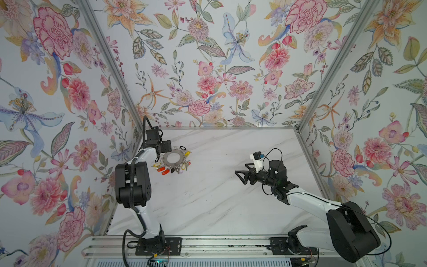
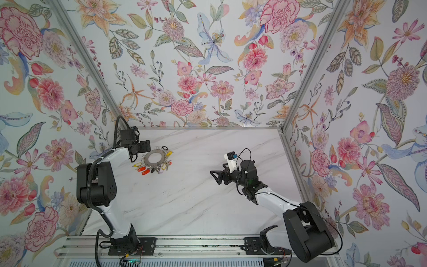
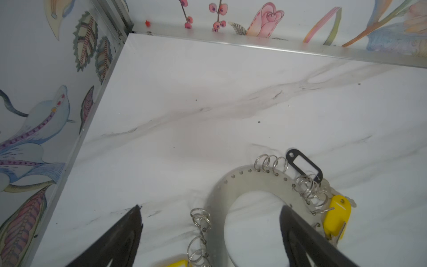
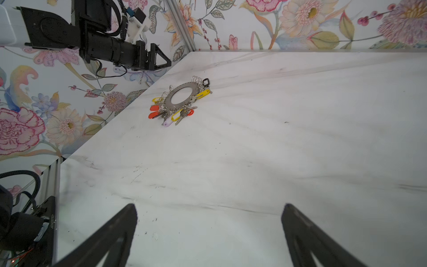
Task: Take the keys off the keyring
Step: 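Move the left gripper over the steel key-ring plate while the right gripper approaches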
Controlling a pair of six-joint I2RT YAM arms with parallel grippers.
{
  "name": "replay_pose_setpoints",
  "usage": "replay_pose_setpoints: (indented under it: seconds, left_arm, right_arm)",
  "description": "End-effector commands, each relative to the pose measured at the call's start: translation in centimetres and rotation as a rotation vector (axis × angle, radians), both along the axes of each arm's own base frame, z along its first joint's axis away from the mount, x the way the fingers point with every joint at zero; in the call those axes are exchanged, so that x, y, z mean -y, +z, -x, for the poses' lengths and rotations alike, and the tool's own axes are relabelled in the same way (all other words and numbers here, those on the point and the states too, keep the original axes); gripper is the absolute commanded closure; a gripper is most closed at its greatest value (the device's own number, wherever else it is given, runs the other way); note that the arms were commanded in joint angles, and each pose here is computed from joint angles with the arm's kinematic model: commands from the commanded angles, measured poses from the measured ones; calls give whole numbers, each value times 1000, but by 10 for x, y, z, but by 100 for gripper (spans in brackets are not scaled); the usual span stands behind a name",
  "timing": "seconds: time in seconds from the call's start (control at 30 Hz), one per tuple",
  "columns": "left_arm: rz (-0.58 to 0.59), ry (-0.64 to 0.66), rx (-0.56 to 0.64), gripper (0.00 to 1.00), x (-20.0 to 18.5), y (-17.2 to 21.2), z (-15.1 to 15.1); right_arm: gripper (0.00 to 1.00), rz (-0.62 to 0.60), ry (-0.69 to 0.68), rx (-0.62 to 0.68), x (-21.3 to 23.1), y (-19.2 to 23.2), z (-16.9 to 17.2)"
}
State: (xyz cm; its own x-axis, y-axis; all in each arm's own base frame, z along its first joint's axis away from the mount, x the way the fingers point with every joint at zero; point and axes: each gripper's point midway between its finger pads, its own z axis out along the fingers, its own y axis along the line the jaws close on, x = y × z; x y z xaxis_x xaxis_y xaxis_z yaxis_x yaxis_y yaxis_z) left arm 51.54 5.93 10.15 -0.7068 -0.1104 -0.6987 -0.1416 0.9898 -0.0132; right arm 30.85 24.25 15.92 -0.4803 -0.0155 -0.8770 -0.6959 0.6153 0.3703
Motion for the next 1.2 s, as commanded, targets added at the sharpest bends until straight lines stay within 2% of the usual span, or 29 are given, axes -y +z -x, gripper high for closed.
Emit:
replay_pose_setpoints:
  seconds: [0.0, 0.17, 0.43, 0.7, 0.77, 0.83, 1.07, 1.17]
  left_arm:
    - [86, -25, -121, 10, 7, -28, 3]
    - [113, -18, -194, 11, 6, -47, 6]
    - [147, -1, -322, 21, 9, -81, 28]
    - [148, 27, -356, 29, 8, -93, 42]
    - [150, 27, -364, 35, 9, -96, 44]
    - [149, 29, -373, 37, 11, -96, 46]
    - [143, -16, -406, 37, 35, -97, 62]
    - [105, -28, -414, 38, 45, -93, 70]
  right_arm:
    - [1, -39, 17, 23, -19, 13, -9]
    - [1, -52, 63, 1, -42, 7, -12]
    - [1, -72, 105, -8, -59, 9, -17]
    - [1, -71, 103, -7, -58, 7, -16]
    - [1, -70, 102, -12, -58, 5, -16]
    - [1, -70, 101, -14, -57, 5, -16]
    - [1, -76, 99, -16, -57, 5, -16]
    - [1, -76, 102, -21, -57, 4, -14]
